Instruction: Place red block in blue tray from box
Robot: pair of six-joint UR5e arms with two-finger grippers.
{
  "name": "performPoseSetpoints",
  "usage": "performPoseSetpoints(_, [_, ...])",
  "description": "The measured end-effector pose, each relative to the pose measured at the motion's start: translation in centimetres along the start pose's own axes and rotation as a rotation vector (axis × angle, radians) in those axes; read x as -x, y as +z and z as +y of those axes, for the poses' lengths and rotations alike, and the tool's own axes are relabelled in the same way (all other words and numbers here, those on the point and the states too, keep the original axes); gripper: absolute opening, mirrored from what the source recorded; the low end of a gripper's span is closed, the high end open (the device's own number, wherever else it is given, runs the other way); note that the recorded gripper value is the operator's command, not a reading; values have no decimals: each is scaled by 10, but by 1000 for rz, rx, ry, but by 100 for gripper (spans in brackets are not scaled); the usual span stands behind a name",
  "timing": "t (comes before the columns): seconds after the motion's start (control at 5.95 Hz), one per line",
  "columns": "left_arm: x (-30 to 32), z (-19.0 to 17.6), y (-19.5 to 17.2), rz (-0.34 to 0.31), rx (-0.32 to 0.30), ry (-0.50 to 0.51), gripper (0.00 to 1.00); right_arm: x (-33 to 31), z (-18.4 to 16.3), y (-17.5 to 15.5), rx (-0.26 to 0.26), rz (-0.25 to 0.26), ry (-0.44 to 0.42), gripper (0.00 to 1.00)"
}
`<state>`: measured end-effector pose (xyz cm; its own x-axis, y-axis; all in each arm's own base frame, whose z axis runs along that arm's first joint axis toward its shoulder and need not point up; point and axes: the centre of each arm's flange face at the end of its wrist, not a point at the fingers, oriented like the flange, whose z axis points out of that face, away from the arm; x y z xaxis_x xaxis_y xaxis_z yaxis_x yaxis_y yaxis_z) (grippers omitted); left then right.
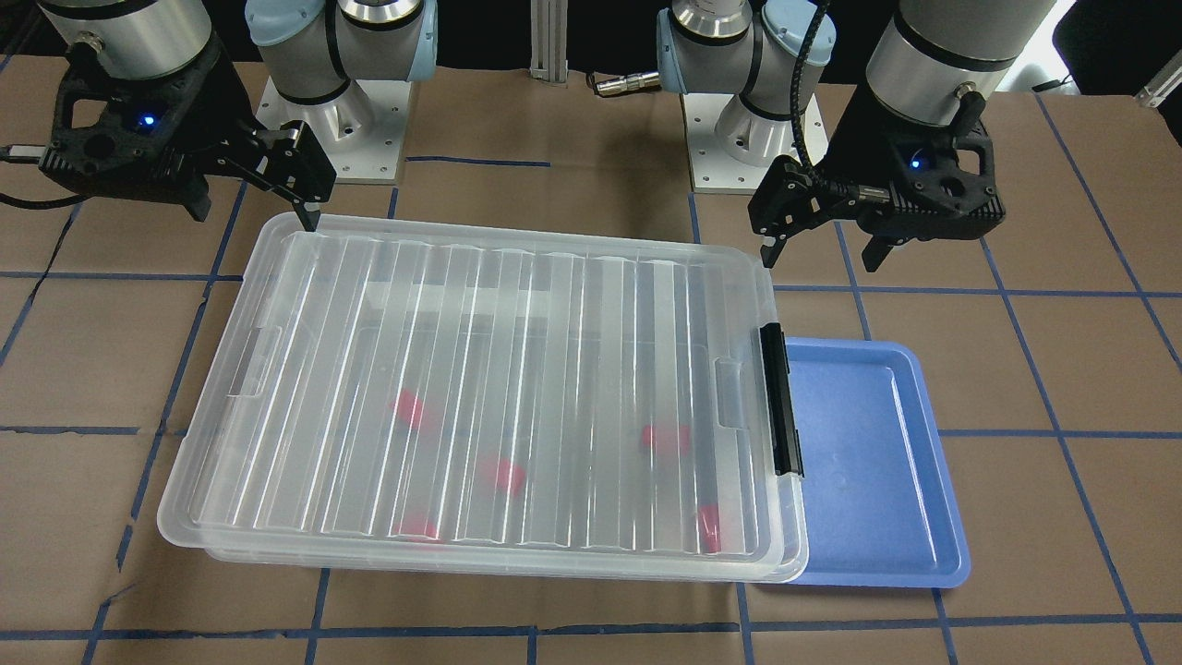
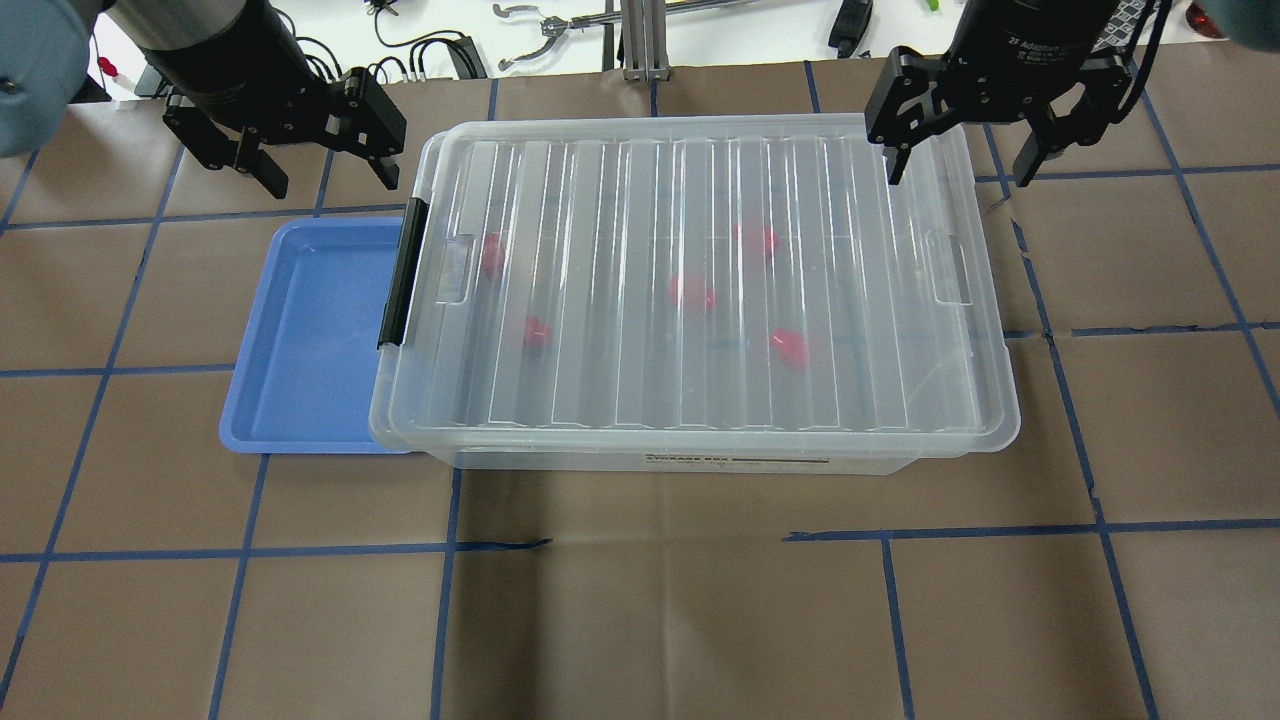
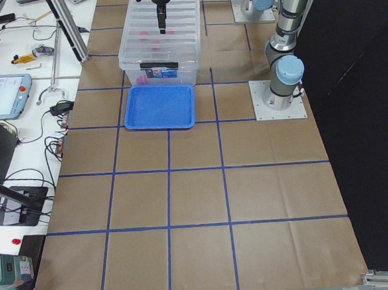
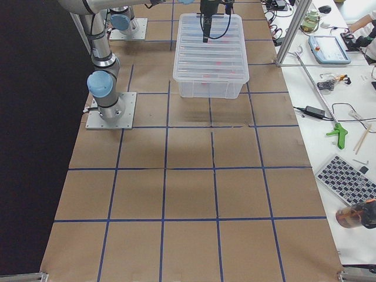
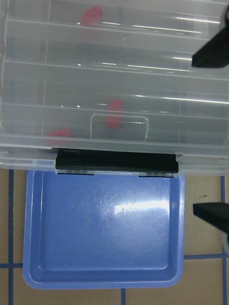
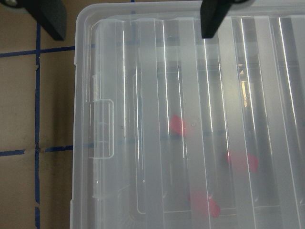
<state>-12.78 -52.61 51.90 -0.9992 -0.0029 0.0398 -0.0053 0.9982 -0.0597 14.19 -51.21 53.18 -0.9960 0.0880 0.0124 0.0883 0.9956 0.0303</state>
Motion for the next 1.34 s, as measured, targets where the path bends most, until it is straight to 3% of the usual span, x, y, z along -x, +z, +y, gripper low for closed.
performPoseSetpoints(1.34, [0, 0, -5, -2, -12, 0, 98, -2, -6, 13, 9, 5, -10, 100])
